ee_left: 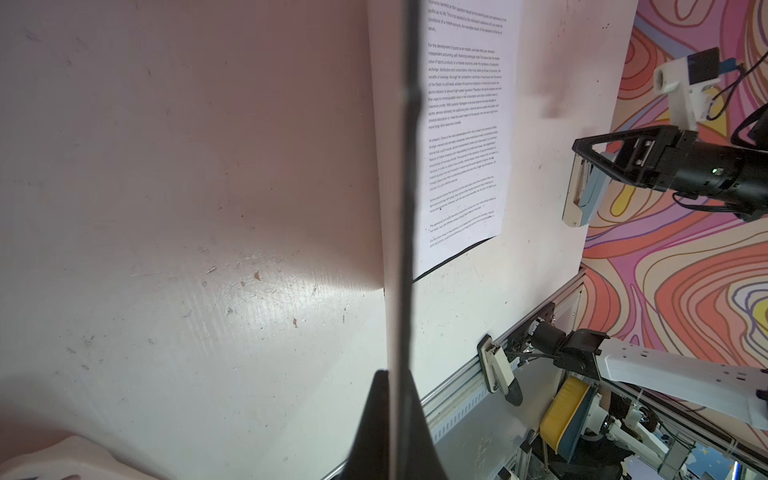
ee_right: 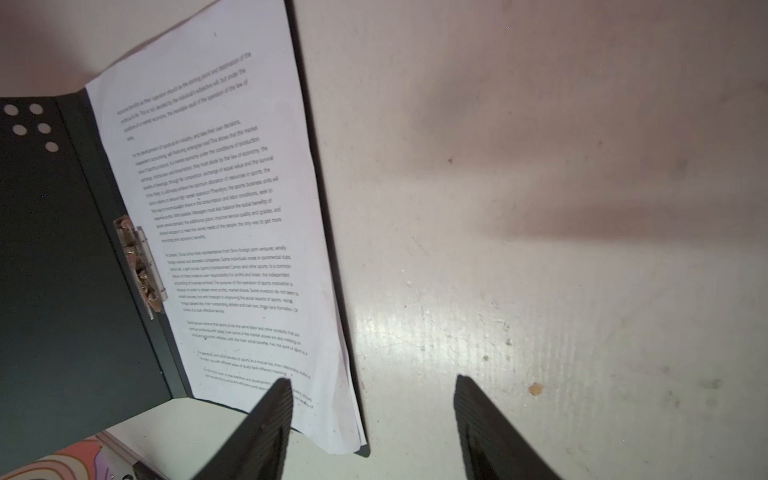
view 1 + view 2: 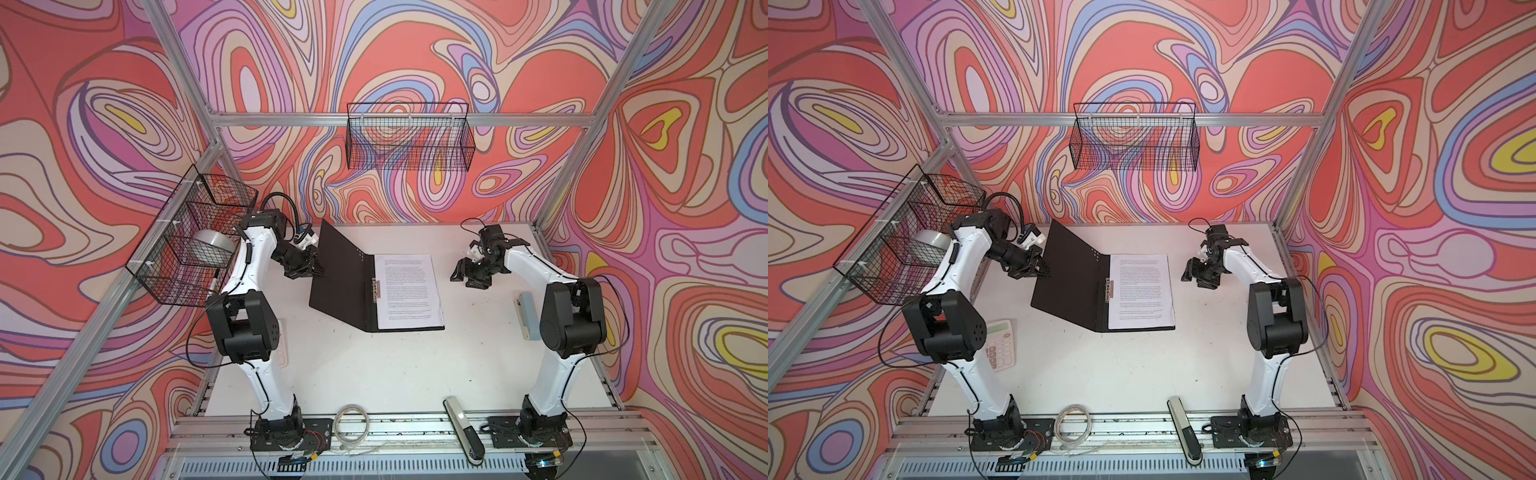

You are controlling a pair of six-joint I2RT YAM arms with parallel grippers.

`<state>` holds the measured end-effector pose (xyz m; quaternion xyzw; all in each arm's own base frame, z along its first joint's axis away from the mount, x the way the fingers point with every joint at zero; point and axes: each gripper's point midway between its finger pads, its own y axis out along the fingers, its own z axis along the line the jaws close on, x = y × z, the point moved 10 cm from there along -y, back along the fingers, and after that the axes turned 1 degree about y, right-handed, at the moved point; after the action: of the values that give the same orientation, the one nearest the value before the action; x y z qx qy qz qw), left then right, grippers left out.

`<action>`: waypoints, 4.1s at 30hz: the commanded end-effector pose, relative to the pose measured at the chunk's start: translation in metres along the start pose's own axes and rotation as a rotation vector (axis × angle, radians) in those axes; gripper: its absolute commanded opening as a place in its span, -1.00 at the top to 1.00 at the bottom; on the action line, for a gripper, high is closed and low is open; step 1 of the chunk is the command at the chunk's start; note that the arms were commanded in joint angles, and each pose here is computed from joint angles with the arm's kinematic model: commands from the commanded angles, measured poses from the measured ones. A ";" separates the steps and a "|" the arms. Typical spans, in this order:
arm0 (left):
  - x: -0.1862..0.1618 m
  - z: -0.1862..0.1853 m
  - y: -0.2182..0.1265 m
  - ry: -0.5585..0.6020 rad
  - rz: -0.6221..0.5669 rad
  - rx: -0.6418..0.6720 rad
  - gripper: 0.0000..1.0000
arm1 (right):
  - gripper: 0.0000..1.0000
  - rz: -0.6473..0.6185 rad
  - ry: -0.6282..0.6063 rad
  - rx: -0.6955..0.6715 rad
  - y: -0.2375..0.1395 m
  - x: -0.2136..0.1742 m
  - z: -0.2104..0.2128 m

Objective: Put the files into the folder
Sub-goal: 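Lift the black folder cover upright with the left gripper, then swing the cover over the sheets with the left gripper while the right gripper guides it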

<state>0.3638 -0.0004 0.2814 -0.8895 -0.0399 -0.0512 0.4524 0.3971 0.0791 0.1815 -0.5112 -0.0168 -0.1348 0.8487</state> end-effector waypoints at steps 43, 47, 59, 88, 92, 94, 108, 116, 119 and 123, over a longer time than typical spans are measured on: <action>0.001 -0.094 0.016 0.167 0.008 -0.307 -0.24 | -0.31 0.108 0.070 0.609 -0.011 -0.010 0.049; 0.003 -0.108 0.028 0.203 0.015 -0.328 -0.27 | -0.31 0.144 0.096 0.710 -0.003 -0.010 0.055; 0.009 -0.127 0.067 0.228 0.069 -0.362 -0.31 | -0.33 0.197 0.129 0.897 0.023 -0.008 0.082; 0.011 -0.144 0.106 0.330 0.060 -0.422 -0.70 | -0.34 0.185 0.154 1.021 0.030 -0.001 0.102; 0.005 -0.145 0.097 0.356 0.048 -0.400 -0.70 | -0.34 0.197 0.157 1.035 0.034 -0.002 0.101; 0.001 -0.145 0.093 0.367 0.047 -0.391 -0.70 | -0.36 0.208 0.165 1.024 0.038 -0.003 0.099; -0.021 -0.115 0.074 0.331 0.021 -0.343 -0.70 | -0.39 0.158 0.088 0.515 0.035 -0.016 0.079; -0.028 -0.094 0.082 0.295 0.043 -0.329 -0.69 | -0.38 0.114 0.065 0.203 0.033 -0.024 0.057; -0.026 -0.088 0.087 0.278 0.052 -0.313 -0.69 | -0.38 0.110 0.061 0.137 0.037 -0.026 0.049; -0.023 -0.081 0.096 0.254 0.053 -0.277 -0.69 | -0.38 0.103 0.059 0.053 0.043 -0.030 0.039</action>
<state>0.3453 -0.1257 0.2606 -0.9349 0.0479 -0.1614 0.3125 0.3916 0.1459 0.1631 -0.4319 0.0371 -0.1081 0.8946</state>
